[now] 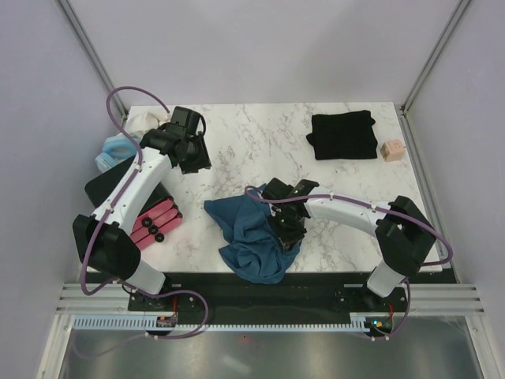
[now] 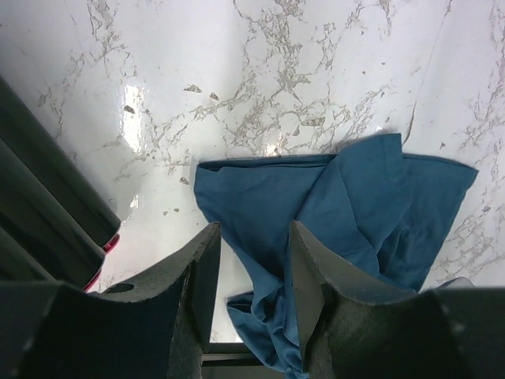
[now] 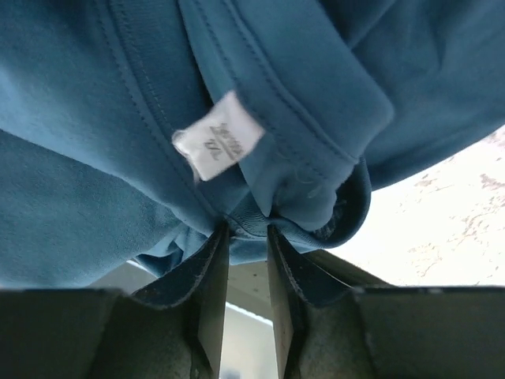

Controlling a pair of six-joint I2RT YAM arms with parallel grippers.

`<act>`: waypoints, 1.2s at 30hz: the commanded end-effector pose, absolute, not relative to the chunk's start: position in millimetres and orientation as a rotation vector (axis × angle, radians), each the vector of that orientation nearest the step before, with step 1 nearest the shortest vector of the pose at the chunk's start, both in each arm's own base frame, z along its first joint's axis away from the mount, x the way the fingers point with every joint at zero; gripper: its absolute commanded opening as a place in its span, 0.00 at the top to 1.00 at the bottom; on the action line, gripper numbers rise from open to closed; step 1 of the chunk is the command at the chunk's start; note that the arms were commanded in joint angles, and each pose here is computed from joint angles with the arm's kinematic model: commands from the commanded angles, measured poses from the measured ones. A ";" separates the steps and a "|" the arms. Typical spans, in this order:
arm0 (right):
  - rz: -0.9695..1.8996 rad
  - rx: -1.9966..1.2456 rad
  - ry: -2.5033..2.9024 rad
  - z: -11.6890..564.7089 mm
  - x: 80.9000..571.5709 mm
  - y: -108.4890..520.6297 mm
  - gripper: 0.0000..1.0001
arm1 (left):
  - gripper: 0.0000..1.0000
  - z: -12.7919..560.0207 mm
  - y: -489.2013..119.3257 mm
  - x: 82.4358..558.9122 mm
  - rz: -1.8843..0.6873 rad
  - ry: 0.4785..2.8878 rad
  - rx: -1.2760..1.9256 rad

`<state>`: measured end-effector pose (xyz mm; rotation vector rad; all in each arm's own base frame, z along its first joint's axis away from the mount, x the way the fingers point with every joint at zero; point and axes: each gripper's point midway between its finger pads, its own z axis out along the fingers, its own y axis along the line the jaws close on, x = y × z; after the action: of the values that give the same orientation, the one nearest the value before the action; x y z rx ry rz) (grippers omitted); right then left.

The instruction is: Fold and stack the t-shirts

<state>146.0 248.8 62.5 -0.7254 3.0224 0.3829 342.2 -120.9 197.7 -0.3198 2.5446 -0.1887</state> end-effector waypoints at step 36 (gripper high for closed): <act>0.820 -0.706 2.748 76.4 218.6 270.9 0.45 | 0.54 194.4 -117.6 339.3 -0.169 2.539 -0.253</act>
<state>217.0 260.3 83.8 -0.6441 2.7761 0.7385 337.7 -118.5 184.3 -0.2969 2.5732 -0.1656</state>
